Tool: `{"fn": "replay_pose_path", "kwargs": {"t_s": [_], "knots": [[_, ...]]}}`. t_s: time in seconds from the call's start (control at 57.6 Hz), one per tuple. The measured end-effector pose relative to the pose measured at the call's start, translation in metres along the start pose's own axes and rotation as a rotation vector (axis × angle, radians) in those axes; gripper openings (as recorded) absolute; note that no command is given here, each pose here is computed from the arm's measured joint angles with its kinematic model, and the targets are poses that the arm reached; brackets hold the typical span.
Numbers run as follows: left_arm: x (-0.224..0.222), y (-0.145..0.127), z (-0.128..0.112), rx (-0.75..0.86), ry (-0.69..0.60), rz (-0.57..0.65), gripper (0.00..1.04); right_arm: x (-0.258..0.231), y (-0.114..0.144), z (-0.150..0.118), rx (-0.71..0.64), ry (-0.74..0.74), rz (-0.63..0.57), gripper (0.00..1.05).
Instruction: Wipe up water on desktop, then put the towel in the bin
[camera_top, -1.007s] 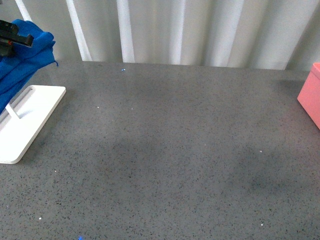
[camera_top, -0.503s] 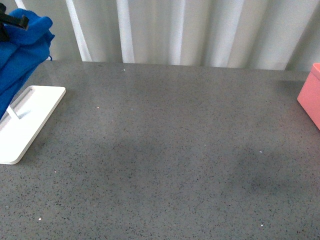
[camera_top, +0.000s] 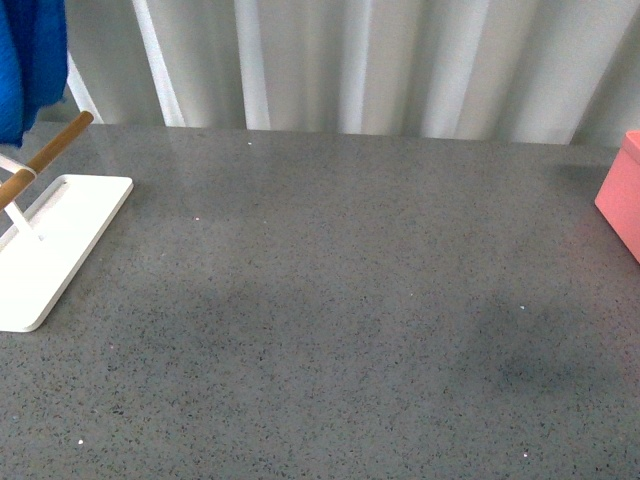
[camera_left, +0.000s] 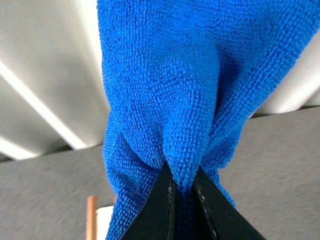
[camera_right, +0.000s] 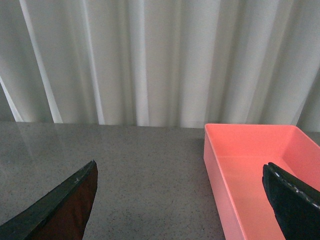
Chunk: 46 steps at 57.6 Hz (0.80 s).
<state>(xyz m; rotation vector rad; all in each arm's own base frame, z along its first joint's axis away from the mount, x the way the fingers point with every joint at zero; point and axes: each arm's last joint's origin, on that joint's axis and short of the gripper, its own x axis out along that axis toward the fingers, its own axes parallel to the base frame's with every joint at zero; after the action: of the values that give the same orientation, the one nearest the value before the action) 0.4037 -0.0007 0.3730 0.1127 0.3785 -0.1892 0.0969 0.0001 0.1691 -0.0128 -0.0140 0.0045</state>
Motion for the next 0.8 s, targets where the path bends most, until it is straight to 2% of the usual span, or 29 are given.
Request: {"fn": "replay_pose_path", "kwargs": {"t_s": [0.104,0.191,0.278,0.365,0.434,0.59,0.677,0.799], "knots": [[-0.009,-0.038,0.015,-0.013,-0.099,-0.134,0.04,0.000,0.000,0.000,0.000,0.000,0.000,0.98],[-0.011,-0.085,0.019,-0.026,-0.171,-0.281,0.04,0.000,0.000,0.000,0.000,0.000,0.000,0.98],[-0.004,-0.133,0.011,-0.030,-0.197,-0.411,0.04,0.000,0.000,0.000,0.000,0.000,0.000,0.98],[0.007,-0.165,-0.003,-0.047,-0.184,-0.502,0.04,0.000,0.000,0.000,0.000,0.000,0.000,0.98],[0.022,-0.193,-0.023,-0.067,-0.157,-0.572,0.04,0.000,0.000,0.000,0.000,0.000,0.000,0.98],[0.049,-0.233,-0.071,-0.122,-0.090,-0.687,0.04,0.000,0.000,0.000,0.000,0.000,0.000,0.98],[0.060,-0.244,-0.094,-0.167,-0.066,-0.736,0.04,0.000,0.000,0.000,0.000,0.000,0.000,0.98],[0.069,-0.248,-0.112,-0.250,-0.084,-0.793,0.04,0.000,0.000,0.000,0.000,0.000,0.000,0.98]]}}
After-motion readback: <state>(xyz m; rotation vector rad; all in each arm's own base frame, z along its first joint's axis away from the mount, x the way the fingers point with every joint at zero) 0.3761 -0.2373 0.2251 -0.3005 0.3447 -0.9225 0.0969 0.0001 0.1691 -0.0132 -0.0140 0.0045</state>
